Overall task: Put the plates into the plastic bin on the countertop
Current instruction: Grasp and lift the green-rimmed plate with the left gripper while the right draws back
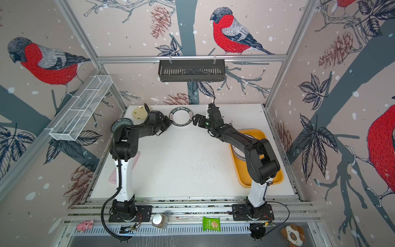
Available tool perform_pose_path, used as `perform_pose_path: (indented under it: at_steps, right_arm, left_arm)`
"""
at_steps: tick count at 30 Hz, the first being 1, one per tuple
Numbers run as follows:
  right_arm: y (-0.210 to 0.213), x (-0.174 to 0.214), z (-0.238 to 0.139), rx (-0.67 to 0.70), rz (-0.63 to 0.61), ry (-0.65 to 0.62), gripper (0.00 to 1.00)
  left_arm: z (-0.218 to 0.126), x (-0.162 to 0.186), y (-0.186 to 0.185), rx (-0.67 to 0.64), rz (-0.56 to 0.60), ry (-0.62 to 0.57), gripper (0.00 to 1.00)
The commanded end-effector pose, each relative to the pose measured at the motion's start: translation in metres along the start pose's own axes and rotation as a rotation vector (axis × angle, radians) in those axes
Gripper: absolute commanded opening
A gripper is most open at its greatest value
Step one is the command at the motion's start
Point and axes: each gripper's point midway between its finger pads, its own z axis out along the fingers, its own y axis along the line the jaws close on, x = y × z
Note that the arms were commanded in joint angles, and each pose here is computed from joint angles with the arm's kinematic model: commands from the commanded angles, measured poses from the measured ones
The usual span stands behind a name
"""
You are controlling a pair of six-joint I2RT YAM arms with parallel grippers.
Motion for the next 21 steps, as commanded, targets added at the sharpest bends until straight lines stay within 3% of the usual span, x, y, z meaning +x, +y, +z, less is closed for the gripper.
perform_pose_path:
  at_steps: [1,12,17,21]
  right_arm:
    - [0.002,-0.011,-0.009,-0.001,0.026,-0.05,1.0]
    - [-0.003,-0.021,-0.07,-0.006,0.116,-0.146,1.0]
    - [-0.02,-0.012,-0.098,0.049,0.187,-0.164,0.99]
    - [-0.023,0.0,-0.12,0.058,0.214,-0.167,0.98]
  left_arm:
    - [-0.005,0.004,0.003,-0.016,0.0,0.006,0.02]
    - [-0.065,0.002,-0.057,0.154,0.057,-0.043,0.0]
    - [-0.101,0.02,-0.078,0.22,0.078,-0.047,0.0]
    - [-0.123,0.045,-0.105,0.28,0.138,0.024,0.0]
